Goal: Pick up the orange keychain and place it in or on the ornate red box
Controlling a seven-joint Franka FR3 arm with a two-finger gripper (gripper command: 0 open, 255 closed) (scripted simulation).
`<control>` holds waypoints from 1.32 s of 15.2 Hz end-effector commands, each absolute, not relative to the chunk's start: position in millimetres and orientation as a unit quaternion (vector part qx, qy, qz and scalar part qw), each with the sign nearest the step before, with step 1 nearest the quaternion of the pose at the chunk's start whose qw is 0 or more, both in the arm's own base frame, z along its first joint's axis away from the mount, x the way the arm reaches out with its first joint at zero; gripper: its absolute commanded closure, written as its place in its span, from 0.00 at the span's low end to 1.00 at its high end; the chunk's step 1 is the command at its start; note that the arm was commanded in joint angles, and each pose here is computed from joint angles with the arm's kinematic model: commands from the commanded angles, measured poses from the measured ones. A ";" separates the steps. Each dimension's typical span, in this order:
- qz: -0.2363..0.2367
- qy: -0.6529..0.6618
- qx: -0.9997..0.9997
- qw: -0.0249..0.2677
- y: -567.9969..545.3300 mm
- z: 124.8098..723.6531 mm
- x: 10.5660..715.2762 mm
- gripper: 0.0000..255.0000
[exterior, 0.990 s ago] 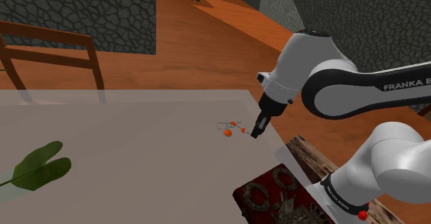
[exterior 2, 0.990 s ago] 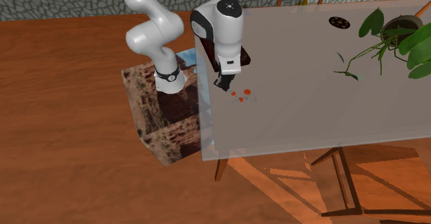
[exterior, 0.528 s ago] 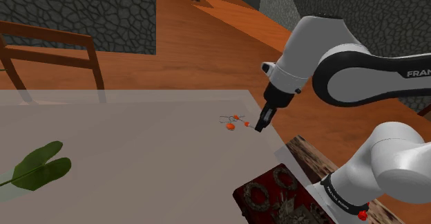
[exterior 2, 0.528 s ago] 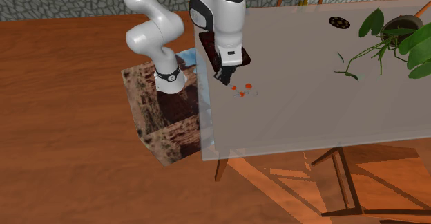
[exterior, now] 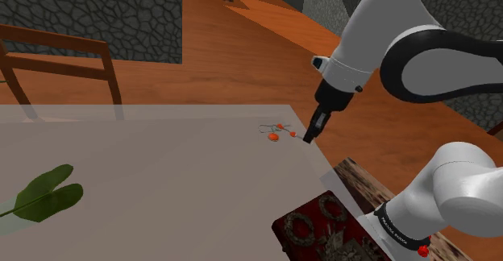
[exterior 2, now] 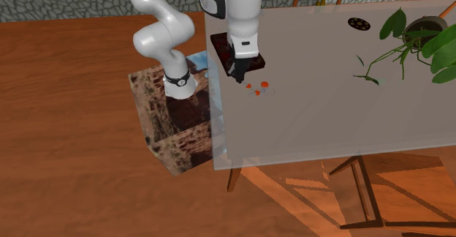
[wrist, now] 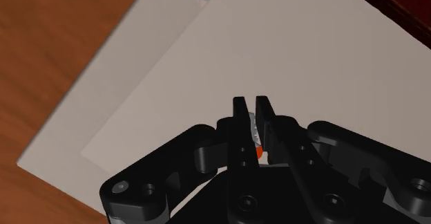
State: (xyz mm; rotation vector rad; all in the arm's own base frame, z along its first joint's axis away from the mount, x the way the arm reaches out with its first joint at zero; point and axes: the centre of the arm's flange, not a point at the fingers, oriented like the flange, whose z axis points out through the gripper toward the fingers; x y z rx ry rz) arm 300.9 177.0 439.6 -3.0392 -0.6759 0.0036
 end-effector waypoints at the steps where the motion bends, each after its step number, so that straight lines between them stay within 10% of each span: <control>1: 0.002 -0.217 -0.976 0.014 176.7 450.3 300.6 1.00; 20: 0.002 -0.217 -0.976 0.014 230.5 464.8 82.9 1.00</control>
